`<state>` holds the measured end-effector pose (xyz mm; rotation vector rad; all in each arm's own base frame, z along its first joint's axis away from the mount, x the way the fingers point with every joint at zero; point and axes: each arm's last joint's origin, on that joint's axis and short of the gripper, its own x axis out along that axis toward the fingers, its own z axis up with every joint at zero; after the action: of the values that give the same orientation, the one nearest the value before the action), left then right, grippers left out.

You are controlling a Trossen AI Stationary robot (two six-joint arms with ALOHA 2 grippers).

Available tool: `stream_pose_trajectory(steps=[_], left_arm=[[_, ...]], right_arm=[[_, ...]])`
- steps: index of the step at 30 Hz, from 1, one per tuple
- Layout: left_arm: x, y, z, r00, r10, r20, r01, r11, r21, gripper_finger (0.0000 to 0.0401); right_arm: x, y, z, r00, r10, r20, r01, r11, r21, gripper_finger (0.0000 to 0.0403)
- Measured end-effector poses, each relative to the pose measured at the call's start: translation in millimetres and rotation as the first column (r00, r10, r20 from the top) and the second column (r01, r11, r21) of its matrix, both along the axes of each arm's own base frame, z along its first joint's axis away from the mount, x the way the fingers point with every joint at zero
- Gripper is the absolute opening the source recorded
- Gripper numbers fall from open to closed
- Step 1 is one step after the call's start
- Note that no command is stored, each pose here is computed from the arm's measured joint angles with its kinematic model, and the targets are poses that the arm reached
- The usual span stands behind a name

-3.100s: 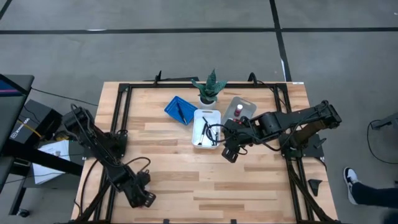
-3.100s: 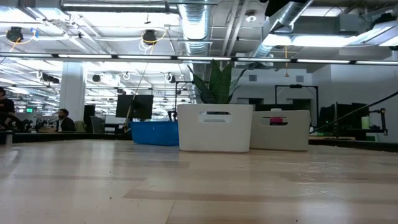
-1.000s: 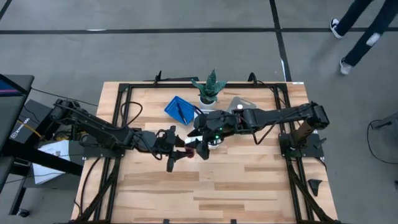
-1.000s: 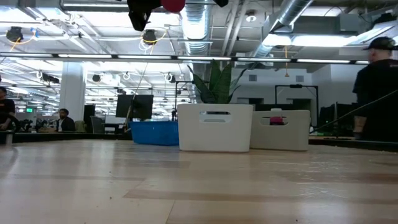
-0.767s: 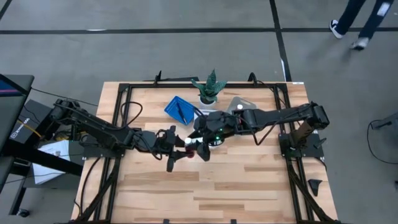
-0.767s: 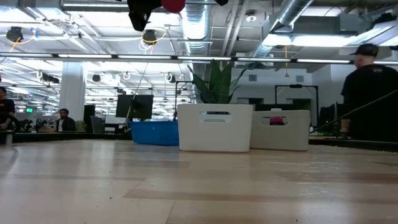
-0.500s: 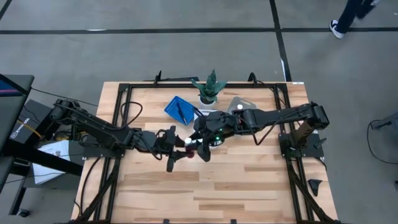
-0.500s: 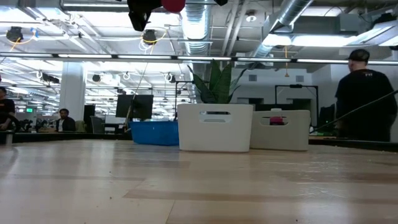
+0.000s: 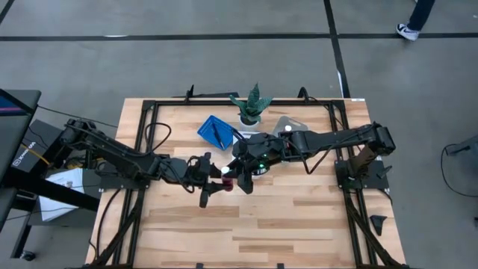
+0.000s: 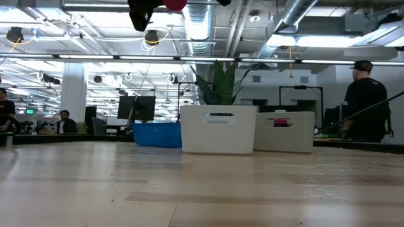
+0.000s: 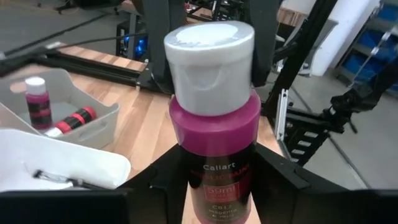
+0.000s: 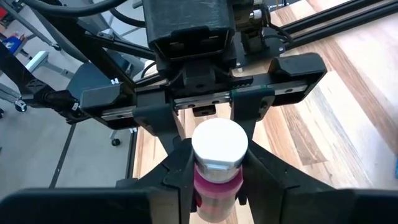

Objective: Pick & Place Paint Supplies
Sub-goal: Put the pink paint bottle into the gray bin

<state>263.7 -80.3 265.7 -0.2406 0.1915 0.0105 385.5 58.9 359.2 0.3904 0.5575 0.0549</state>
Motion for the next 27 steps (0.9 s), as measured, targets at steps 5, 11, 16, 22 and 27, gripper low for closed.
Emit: stream_pose_trajectory(steps=[5, 11, 16, 22, 27], left_arm=[[0, 1, -1, 1.0, 0.025, -0.016, -0.027, 0.993, -0.118, 0.0175], [-3, -1, -13, 0.987, -0.06, -0.149, 0.03, 0.979, -0.2, 0.0242], [-11, -3, -29, 0.93, -0.152, -0.334, 0.086, 0.975, -0.207, 0.0275], [-18, -10, -36, 0.881, -0.225, -0.415, 0.141, 0.965, -0.222, 0.0266], [-19, -11, -36, 0.882, -0.222, -0.414, 0.142, 0.966, -0.216, 0.0245]], right_arm=[[0, 0, 0, 1.0, -0.012, 0.001, 0.012, 1.0, -0.003, 0.0103], [1, 0, -1, 1.0, -0.018, 0.0, 0.018, 1.0, -0.008, 0.0103], [-1, -1, -4, 0.999, -0.022, -0.034, 0.022, 1.0, -0.016, 0.0104], [-23, -5, -8, 0.967, -0.149, -0.209, 0.129, 0.986, -0.102, 0.0104], [-58, -4, 4, 0.907, -0.328, -0.265, 0.271, 0.935, -0.228, 0.0104]])
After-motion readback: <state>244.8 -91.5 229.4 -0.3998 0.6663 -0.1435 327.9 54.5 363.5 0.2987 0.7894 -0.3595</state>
